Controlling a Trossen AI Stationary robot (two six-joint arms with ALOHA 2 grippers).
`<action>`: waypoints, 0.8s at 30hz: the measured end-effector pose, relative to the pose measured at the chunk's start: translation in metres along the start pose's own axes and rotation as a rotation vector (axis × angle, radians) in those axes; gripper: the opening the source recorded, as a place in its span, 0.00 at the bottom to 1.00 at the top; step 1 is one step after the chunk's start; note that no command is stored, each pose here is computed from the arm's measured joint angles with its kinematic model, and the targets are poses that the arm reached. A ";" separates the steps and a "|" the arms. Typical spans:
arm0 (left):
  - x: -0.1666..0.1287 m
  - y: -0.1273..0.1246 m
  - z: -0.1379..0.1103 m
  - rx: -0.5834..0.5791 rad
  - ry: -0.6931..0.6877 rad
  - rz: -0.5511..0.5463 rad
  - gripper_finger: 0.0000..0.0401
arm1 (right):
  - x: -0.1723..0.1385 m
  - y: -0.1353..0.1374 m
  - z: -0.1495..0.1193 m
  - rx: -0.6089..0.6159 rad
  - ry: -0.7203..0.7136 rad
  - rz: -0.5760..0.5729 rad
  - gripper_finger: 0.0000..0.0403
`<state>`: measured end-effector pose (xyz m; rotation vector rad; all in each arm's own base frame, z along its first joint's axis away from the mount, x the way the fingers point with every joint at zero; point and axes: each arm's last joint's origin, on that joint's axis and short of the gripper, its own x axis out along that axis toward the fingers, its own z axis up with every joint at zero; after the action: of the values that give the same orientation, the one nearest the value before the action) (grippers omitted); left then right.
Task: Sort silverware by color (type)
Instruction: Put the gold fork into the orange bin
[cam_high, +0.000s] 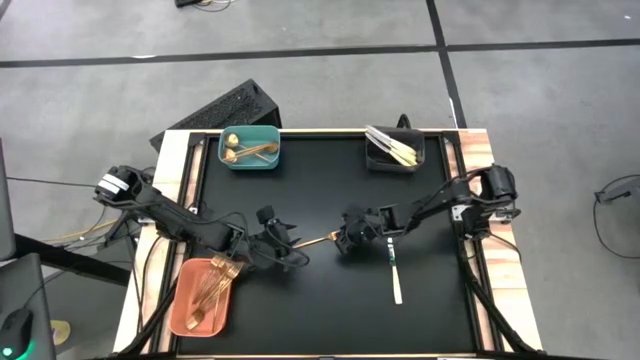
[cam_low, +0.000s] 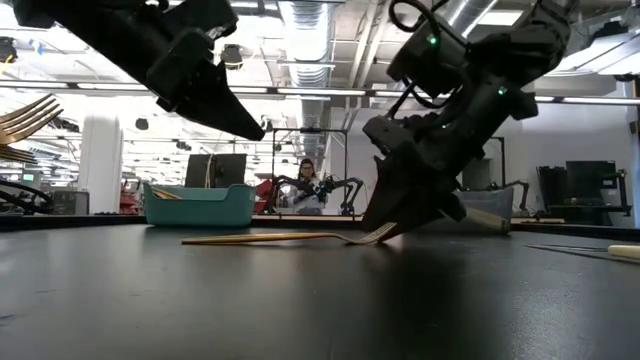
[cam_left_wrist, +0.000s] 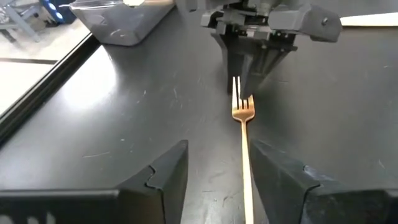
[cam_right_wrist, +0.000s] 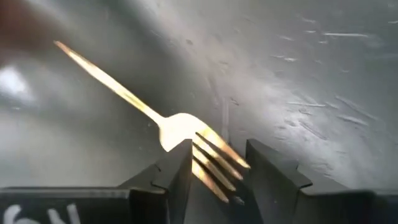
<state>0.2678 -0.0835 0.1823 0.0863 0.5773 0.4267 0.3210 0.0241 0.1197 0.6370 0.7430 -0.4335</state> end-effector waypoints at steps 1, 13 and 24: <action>0.000 0.000 0.000 0.002 0.002 0.000 0.40 | 0.002 0.000 0.001 0.004 0.002 0.013 0.45; 0.006 0.006 -0.001 -0.081 0.046 -0.026 0.40 | -0.013 0.010 0.015 -0.194 -0.069 0.125 0.06; 0.023 0.022 0.009 -0.098 0.062 -0.174 0.40 | -0.039 0.023 0.035 -0.398 -0.254 0.189 0.06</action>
<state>0.2818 -0.0538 0.1828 -0.0711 0.6187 0.2882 0.3250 0.0234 0.1771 0.2667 0.5014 -0.1787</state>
